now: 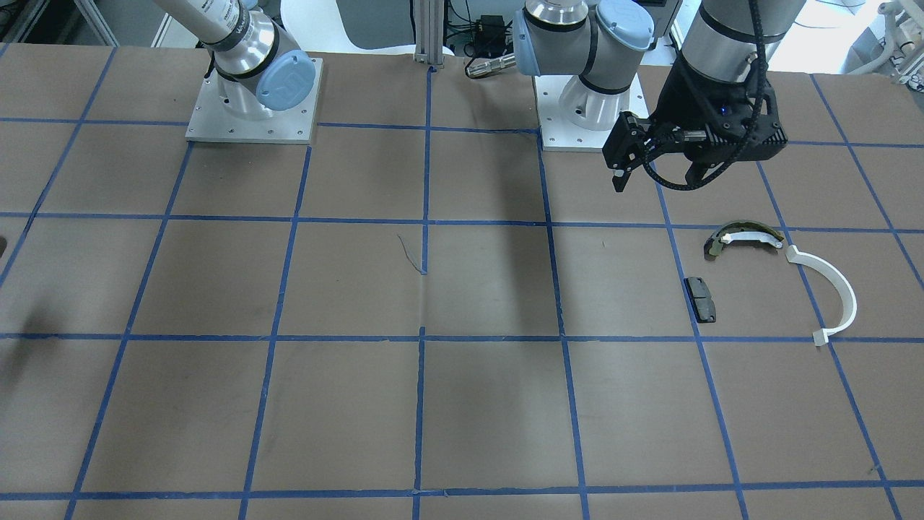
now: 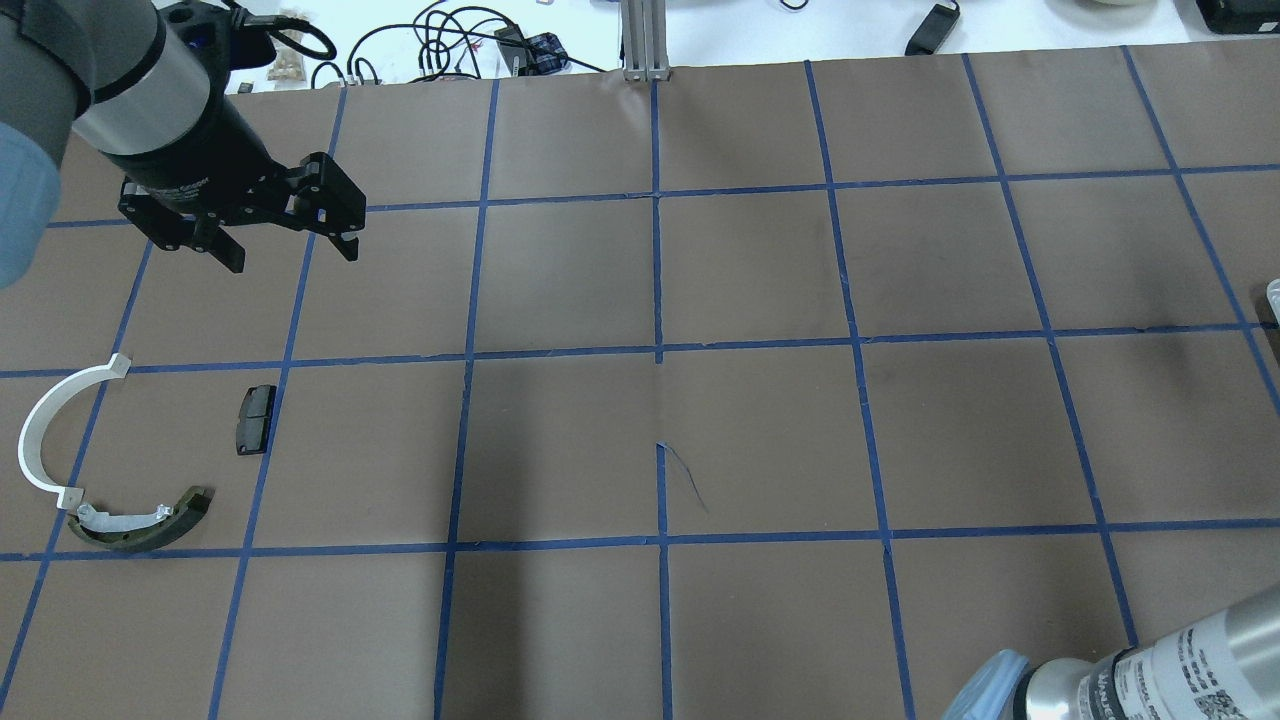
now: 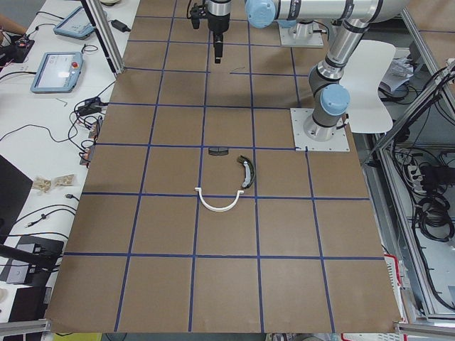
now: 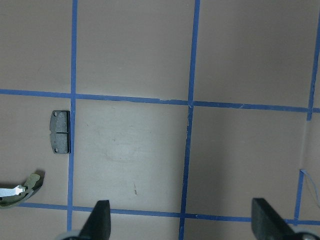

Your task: Place bearing gear from tray to pile

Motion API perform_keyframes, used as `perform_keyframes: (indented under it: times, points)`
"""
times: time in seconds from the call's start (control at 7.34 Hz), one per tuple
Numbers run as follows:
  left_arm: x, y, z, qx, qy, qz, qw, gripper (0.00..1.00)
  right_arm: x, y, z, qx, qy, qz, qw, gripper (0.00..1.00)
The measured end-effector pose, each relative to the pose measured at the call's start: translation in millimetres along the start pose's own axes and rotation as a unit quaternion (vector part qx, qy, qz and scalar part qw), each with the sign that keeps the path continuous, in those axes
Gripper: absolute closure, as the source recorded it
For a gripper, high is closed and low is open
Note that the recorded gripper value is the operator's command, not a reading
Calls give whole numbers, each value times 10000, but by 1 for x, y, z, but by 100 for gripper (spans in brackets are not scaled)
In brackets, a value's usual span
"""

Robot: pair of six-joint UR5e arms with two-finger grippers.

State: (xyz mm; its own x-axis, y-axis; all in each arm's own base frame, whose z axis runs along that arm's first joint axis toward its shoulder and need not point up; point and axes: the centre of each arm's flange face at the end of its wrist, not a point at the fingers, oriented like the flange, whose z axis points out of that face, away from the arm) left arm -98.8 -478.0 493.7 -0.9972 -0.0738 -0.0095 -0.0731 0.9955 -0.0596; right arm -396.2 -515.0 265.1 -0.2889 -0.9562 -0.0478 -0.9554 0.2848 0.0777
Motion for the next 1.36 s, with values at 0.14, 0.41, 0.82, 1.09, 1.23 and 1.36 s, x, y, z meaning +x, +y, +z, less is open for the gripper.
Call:
perform_keyframes:
  times: [0.14, 0.41, 0.82, 1.09, 1.23, 1.36]
  points:
    - [0, -1, 0, 0, 0, -1, 10000, 0, 4, 4, 13, -8, 8, -185, 9998, 3]
    - [0, 0, 0, 5, 0, -4, 10000, 0, 7, 14, 41, 17, -28, -467, 9989, 15]
    - [0, 2, 0, -4, 0, -5, 10000, 0, 6, 16, 59, 95, -137, -705, 9974, 15]
    - [1, 2, 1, -7, 0, 8, 10000, 0, 8, 17, 69, 102, -142, -881, 9960, 15]
    - [2, 2, 1, -17, 1, 18, 10000, 0, 9, 17, 72, 92, -131, -923, 9956, 15]
    - [2, 2, 2, -22, 1, 19, 10000, 0, 10, 18, 77, 99, -142, -945, 9954, 15]
